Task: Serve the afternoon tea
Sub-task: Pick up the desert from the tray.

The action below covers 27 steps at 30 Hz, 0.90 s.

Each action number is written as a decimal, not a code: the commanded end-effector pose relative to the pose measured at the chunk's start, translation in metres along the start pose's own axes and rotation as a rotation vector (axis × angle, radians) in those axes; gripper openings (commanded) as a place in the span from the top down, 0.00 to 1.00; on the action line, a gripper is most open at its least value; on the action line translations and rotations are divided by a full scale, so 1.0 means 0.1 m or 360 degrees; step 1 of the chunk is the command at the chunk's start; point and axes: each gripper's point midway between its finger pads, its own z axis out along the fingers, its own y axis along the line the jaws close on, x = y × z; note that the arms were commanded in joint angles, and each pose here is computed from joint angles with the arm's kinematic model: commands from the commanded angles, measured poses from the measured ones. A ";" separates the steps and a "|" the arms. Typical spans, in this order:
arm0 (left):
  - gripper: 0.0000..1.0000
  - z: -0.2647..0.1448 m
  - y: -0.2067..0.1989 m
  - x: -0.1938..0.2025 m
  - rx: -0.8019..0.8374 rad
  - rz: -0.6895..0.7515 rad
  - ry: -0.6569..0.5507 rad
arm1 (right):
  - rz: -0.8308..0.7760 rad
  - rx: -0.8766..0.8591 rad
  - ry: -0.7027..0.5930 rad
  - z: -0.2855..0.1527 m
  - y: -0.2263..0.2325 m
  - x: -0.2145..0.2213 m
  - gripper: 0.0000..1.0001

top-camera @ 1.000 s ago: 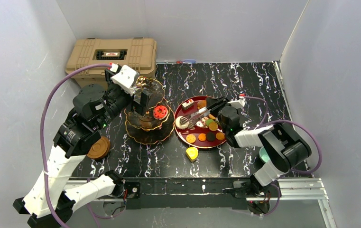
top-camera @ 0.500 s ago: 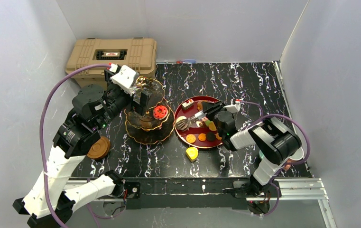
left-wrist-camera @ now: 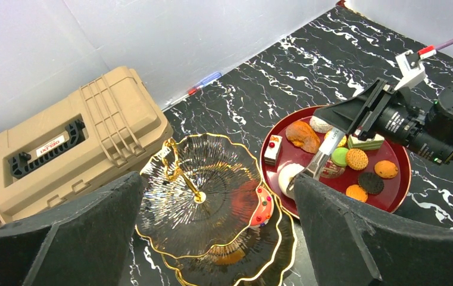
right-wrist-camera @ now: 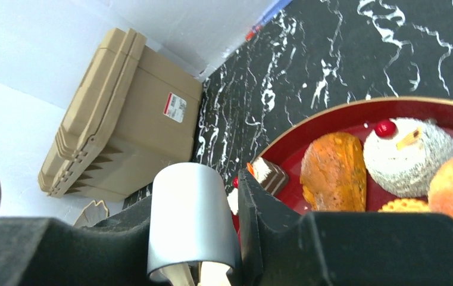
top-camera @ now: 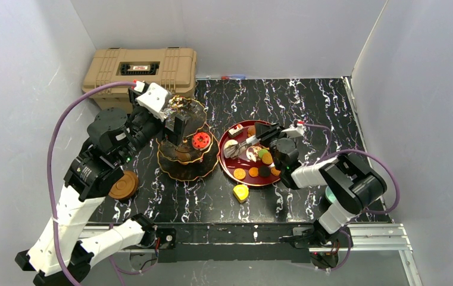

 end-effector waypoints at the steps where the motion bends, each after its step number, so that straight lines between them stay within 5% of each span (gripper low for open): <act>1: 0.03 -0.05 0.04 -0.03 -0.0028 0.0000 -0.0022 | -0.0053 -0.0286 -0.0174 0.01 0.63 -0.40 0.99; 17: 0.03 -0.17 0.24 0.11 -0.0174 -0.0005 0.0116 | -0.0845 -0.0838 0.0023 -0.79 1.98 -0.76 0.99; 27: 0.06 -0.29 0.55 0.47 -0.0351 -0.0248 0.0423 | -0.1388 -0.1164 0.0187 -1.35 2.73 -0.27 0.99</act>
